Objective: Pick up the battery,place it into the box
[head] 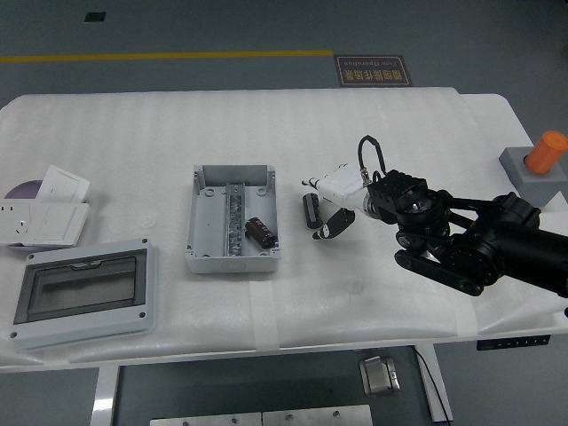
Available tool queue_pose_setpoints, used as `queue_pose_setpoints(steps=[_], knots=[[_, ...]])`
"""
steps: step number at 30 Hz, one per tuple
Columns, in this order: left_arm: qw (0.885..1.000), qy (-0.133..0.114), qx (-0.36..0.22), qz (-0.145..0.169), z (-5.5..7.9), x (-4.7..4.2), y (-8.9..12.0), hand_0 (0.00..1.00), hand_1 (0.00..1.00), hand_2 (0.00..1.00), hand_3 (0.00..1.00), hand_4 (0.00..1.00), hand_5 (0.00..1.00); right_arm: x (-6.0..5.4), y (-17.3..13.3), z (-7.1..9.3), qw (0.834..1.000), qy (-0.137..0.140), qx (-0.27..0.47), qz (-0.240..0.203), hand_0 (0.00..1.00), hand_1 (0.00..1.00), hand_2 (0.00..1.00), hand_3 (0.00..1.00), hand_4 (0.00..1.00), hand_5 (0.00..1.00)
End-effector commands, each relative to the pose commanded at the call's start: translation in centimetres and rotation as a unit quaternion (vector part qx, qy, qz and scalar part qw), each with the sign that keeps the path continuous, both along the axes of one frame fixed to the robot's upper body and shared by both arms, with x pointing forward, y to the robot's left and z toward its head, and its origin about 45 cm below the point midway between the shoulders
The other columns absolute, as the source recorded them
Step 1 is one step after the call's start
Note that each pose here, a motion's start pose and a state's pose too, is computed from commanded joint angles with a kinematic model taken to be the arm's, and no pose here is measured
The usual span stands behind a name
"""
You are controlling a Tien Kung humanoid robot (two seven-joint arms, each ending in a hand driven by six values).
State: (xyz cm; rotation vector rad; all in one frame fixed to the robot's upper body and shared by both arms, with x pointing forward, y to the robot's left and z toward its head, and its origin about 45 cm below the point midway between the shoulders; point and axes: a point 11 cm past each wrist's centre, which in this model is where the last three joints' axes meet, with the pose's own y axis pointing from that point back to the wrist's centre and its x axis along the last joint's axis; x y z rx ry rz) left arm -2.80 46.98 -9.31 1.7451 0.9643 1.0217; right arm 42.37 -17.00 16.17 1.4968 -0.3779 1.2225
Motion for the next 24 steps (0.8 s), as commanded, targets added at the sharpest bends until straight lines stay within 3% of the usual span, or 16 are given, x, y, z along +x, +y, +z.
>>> queue_pose_setpoints(steps=[4, 5, 16, 24], knots=[[1.0, -0.002, 0.0, -0.001, 0.02, 0.18, 0.04, 0.681, 0.696, 0.518, 0.6, 0.512, 0.564, -0.26, 0.02, -0.48, 1.0, 0.004, 0.006, -0.001, 0.837, 0.646, 0.682, 0.924, 0.806, 0.535], [1.0, -0.002, 0.0, -0.001, 0.01, 0.22, 0.03, 0.682, 0.696, 0.518, 0.599, 0.513, 0.565, -0.31, 0.0, -0.58, 1.0, 0.004, 0.007, -0.001, 0.815, 0.634, 0.648, 0.735, 0.634, 0.415], [1.0, -0.008, -0.005, -0.005, -0.15, 0.72, -0.38, 0.681, 0.696, 0.518, 0.599, 0.513, 0.564, -0.47, -0.32, -1.0, 1.0, 0.001, 0.016, -0.004, 0.799, 0.621, 0.633, 0.701, 0.662, 0.45], [1.0, -0.015, -0.007, -0.007, -0.23, 0.97, -0.53, 0.682, 0.695, 0.518, 0.599, 0.515, 0.566, -0.41, -0.3, -0.77, 1.0, -0.007, 0.015, 0.001, 0.77, 0.604, 0.611, 0.684, 0.613, 0.416]])
